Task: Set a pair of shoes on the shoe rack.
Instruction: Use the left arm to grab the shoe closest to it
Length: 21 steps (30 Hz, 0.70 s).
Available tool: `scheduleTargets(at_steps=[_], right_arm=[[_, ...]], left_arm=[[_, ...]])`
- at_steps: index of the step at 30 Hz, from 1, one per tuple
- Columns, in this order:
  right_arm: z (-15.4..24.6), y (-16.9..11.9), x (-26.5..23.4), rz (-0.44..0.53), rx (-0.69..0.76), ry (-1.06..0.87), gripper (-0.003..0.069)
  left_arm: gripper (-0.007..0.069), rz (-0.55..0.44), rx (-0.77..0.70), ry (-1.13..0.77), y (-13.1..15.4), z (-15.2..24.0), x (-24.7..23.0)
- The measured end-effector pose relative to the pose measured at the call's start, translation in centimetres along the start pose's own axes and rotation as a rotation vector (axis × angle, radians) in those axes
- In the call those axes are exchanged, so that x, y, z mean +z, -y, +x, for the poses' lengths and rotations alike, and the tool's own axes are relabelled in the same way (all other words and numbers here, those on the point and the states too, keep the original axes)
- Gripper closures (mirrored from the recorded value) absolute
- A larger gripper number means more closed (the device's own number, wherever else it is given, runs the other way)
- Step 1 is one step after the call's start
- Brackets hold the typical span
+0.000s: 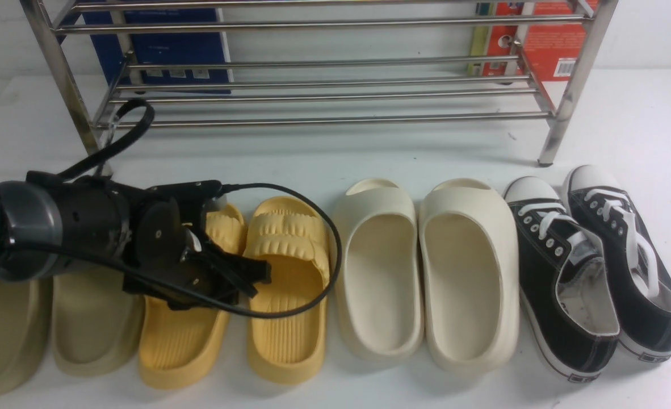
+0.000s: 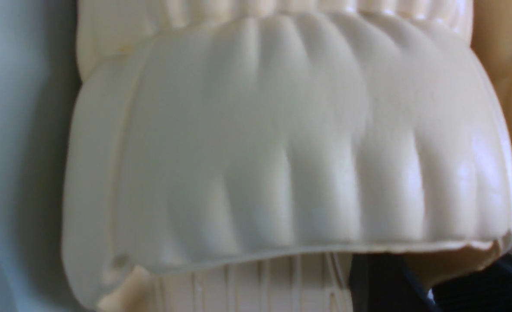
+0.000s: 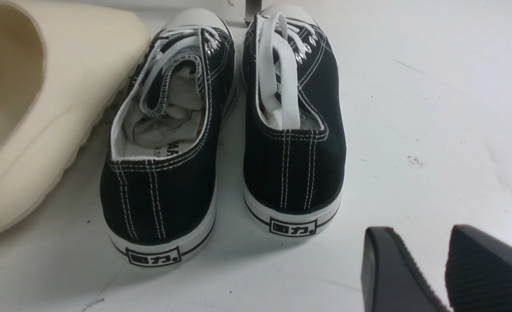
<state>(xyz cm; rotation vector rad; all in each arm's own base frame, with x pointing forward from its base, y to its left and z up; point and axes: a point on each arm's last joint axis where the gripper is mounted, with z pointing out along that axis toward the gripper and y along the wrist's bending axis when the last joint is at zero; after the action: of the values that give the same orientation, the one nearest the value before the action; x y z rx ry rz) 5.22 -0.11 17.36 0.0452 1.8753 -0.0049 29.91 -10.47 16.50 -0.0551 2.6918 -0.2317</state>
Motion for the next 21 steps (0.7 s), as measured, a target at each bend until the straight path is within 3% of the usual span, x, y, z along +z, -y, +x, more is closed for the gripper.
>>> scheduleTargets(at_steps=[4,5,7,21], right_arm=[[0.0,0.0,0.0,0.000,0.000,0.000,0.0419],[0.0,0.0,0.0,0.000,0.000,0.000,0.0419],[0.0,0.0,0.0,0.000,0.000,0.000,0.0419],[0.0,0.0,0.0,0.000,0.000,0.000,0.0419]], left_arm=[[0.0514,0.001,0.000,-0.001,0.0,-0.1,0.1],[0.0569,0.003,-0.005,-0.001,0.1,-0.1,0.1],[0.0608,0.005,-0.008,0.002,0.1,-0.1,-0.1],[0.0609,0.045,-0.014,0.084,0.4,-0.6,-5.6]])
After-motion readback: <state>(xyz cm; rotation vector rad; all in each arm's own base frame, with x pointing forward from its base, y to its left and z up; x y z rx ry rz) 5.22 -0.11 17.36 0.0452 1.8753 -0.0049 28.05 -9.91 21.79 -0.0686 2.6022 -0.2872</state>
